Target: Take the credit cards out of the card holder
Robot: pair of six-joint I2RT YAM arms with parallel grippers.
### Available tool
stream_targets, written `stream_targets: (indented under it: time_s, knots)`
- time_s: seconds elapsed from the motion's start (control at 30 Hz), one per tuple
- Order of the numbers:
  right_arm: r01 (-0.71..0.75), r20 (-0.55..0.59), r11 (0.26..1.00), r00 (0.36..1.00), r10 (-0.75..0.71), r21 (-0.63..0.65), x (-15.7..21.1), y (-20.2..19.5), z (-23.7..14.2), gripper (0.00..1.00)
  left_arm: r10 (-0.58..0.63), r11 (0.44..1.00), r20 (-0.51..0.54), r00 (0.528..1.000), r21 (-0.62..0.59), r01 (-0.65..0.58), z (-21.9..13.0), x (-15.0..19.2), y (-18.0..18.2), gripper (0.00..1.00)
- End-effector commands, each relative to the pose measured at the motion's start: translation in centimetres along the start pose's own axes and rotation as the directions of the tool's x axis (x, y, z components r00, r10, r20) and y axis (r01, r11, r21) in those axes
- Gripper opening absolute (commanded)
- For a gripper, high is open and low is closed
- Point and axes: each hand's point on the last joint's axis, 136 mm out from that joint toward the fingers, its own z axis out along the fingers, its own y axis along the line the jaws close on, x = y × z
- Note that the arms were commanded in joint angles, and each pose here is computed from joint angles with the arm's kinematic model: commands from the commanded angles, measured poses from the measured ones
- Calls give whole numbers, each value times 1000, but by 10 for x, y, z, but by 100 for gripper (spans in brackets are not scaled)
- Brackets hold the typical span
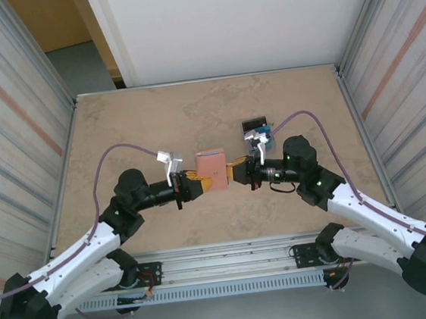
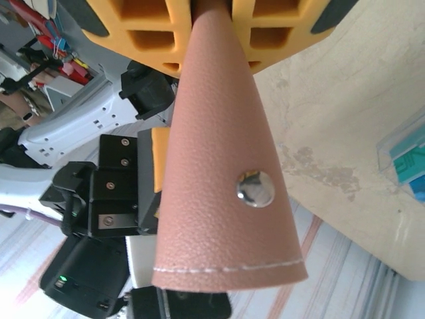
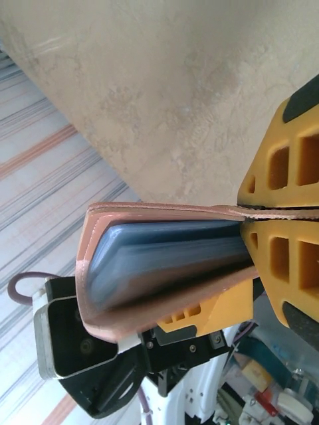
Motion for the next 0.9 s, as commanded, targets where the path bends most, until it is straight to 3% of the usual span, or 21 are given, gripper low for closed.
stream_targets:
  time_s: [0.0, 0.2, 0.37, 0.47, 0.87]
  knots:
    - [24, 4, 1000, 1000, -24, 19, -6, 9, -4, 0, -14, 997, 71, 997, -75, 19, -3, -20, 6, 24]
    - [-27, 19, 992, 1000, 25, 127, -11, -4, -7, 0, -66, 994, 56, 996, -78, 70, 0, -12, 14, 54]
    - [-35, 40, 983, 999, 29, 180, -17, -9, -8, 0, -93, 994, 43, 995, -60, 96, 8, -9, 18, 65]
    - [-47, 46, 975, 998, 38, 217, -18, -13, -9, 0, -103, 993, 35, 994, -49, 105, 12, -8, 19, 79]
    - [-61, 35, 947, 998, 53, 314, -19, -25, -6, 0, -109, 993, 37, 993, -30, 110, 18, -11, 18, 94]
